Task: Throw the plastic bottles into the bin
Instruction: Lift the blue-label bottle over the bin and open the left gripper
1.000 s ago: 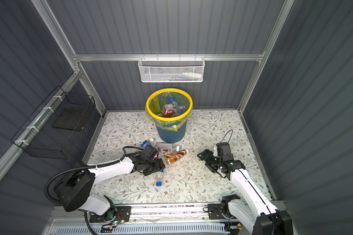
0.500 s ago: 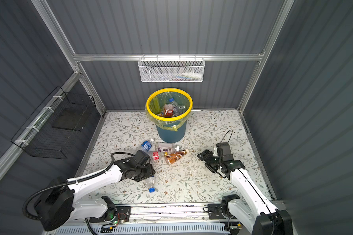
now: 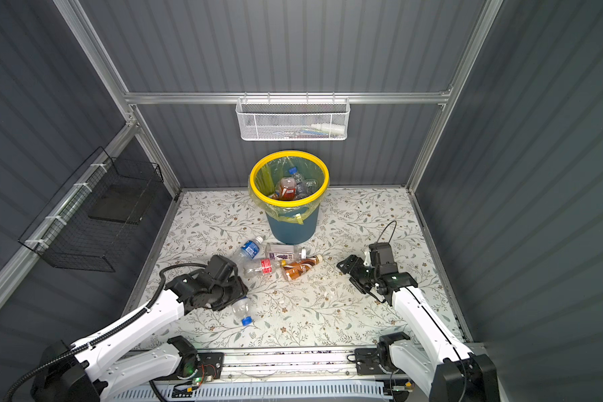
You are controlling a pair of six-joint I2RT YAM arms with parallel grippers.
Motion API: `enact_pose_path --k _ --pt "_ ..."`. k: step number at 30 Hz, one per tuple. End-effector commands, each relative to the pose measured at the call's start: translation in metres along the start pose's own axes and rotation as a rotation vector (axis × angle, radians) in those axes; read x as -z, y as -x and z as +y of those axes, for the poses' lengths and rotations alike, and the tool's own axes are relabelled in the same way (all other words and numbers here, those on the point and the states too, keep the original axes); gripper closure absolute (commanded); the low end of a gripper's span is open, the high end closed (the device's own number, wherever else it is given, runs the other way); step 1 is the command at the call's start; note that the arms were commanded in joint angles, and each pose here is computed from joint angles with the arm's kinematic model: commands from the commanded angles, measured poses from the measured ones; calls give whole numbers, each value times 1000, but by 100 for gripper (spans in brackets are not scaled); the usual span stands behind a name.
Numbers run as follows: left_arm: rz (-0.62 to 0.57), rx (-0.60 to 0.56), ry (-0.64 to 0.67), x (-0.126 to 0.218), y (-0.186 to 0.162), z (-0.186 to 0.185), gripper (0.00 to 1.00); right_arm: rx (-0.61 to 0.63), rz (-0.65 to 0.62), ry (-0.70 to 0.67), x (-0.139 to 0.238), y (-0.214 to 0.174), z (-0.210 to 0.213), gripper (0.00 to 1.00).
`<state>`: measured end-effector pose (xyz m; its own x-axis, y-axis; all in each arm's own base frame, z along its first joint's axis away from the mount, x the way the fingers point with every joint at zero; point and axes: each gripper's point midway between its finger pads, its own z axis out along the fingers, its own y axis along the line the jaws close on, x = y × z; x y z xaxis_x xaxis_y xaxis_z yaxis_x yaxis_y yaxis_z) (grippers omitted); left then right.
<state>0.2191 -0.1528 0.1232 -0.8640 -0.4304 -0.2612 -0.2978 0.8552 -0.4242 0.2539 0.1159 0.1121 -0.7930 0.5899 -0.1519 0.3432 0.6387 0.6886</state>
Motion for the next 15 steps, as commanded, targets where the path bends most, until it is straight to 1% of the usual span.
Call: enact_pose_path --k 1,4,5,6,7,8,10,12,14,15 --pt "-165 -127 -208 61 70 -83 37 34 -6 22 9 3 13 25" --pt "-305 -225 -373 118 133 -173 36 43 -18 28 15 6 21 25" --pt "-333 -241 -433 131 152 -201 36 47 -19 31 17 7 23 25" --pt "-360 -253 -498 142 171 -229 36 52 -22 36 19 8 27 25" --pt "-383 -260 -532 147 188 -249 36 54 -25 37 21 9 28 25" --pt "-406 -260 -551 148 209 -266 33 53 -31 39 23 10 30 25" --pt "-376 -212 -582 137 243 -283 15 59 -41 47 28 12 35 24" --pt "-375 -175 -582 138 262 -284 3 66 -52 43 34 14 37 22" --pt "-423 -156 -593 153 268 -272 0 67 -62 37 38 13 36 22" --pt "-455 -132 -599 162 270 -259 0 67 -67 38 39 13 36 22"
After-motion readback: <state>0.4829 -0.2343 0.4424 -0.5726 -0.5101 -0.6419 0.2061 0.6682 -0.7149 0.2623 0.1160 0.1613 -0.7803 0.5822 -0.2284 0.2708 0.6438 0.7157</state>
